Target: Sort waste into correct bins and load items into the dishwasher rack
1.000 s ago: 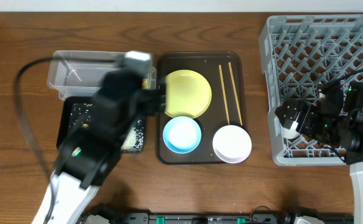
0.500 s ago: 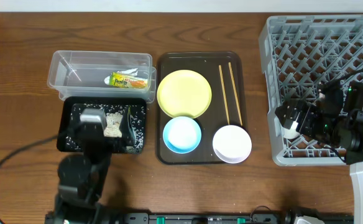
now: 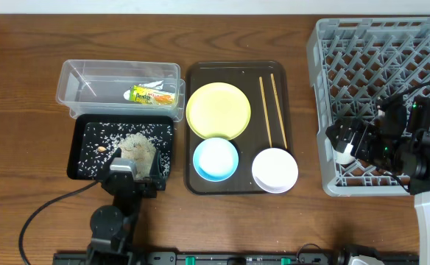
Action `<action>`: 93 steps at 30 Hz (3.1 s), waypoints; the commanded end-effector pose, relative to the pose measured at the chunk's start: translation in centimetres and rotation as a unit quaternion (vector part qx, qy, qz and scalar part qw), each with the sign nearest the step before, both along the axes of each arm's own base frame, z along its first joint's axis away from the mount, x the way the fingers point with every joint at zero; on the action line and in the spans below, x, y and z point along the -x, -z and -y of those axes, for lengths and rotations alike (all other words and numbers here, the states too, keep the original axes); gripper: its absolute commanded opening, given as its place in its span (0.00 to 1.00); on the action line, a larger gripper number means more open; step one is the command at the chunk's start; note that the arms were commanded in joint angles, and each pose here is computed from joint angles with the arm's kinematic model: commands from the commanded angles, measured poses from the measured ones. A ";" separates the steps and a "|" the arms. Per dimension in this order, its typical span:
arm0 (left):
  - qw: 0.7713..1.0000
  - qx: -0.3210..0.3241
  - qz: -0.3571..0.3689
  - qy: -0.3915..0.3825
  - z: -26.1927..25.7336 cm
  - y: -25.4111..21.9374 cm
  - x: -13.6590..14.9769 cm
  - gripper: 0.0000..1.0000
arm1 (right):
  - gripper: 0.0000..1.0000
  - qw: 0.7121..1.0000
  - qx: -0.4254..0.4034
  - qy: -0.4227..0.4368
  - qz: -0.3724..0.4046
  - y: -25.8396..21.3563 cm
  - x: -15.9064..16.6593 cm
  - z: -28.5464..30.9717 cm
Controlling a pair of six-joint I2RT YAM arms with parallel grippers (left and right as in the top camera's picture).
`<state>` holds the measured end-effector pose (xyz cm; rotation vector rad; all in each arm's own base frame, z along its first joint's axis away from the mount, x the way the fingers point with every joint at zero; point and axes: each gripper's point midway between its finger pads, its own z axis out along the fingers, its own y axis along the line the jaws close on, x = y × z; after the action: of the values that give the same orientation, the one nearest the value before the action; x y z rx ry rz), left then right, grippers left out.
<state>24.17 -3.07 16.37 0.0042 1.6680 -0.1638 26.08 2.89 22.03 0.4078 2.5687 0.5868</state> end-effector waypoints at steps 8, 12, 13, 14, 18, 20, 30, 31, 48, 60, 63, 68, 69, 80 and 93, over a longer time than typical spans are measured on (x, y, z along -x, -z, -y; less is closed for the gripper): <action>1.000 -0.012 -0.028 0.000 -0.1 2.7 0.0 0.92 | 0.99 1.000 0.003 -0.011 0.011 -0.6 -0.1 -0.3; 1.000 -0.013 -0.029 0.000 -0.1 2.7 0.0 0.92 | 0.99 1.000 0.003 -0.011 0.011 -0.6 -0.1 -0.3; 1.000 -0.013 -0.029 0.000 -0.1 2.7 0.0 0.92 | 0.99 1.000 0.003 -0.011 0.011 -0.6 -0.1 -0.3; 1.000 -0.013 -0.029 0.000 -0.1 2.7 0.0 0.92 | 0.99 1.000 0.003 -0.011 0.011 -0.6 -0.1 -0.3; 1.000 -0.013 -0.029 0.000 -0.1 2.7 0.0 0.92 | 0.99 1.000 0.003 -0.011 0.011 -0.6 -0.1 -0.3; 1.000 -0.013 -0.029 0.000 -0.1 2.7 0.0 0.92 | 0.99 1.000 0.003 -0.011 0.011 -0.6 -0.1 -0.3; 1.000 -0.013 -0.029 0.000 -0.1 2.7 0.0 0.92 | 0.99 0.996 -0.053 0.077 -0.010 -1.0 -0.8 -0.2; 1.000 -0.013 -0.029 0.000 -0.1 2.7 0.0 0.92 | 0.99 0.993 -0.065 0.094 -0.008 -1.3 -1.1 -0.2; 1.000 -0.013 -0.029 0.000 -0.1 2.7 0.0 0.92 | 0.77 0.975 0.171 -0.144 0.004 7.1 -6.1 -12.8; 1.000 -0.013 -0.029 0.000 -0.1 2.7 0.0 0.92 | 0.39 0.969 0.185 -0.156 -0.046 18.3 -11.8 -13.5; 1.000 -0.013 -0.029 0.000 -0.1 2.7 0.0 0.92 | 0.38 0.968 0.199 -0.144 -0.056 20.1 -12.3 -13.1; 1.000 -0.013 -0.029 0.000 -0.1 2.7 0.0 0.92 | 0.26 0.967 0.201 -0.146 -0.062 21.9 -12.6 -13.2; 1.000 -0.013 -0.029 0.000 -0.1 2.7 0.0 0.92 | 0.18 0.967 0.201 -0.146 -0.063 21.9 -12.6 -13.2; 1.000 -0.013 -0.029 0.000 -0.1 2.7 0.0 0.92 | 0.01 0.973 0.189 -0.133 0.011 14.3 -14.0 -13.4; 1.000 -0.013 -0.029 0.000 -0.1 2.7 0.0 0.92 | 0.01 0.961 0.254 -0.012 0.107 2.7 -13.4 -4.8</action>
<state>24.27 -3.23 15.30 0.0124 1.6790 -0.1725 38.94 12.41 17.28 0.0300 2.4680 0.1262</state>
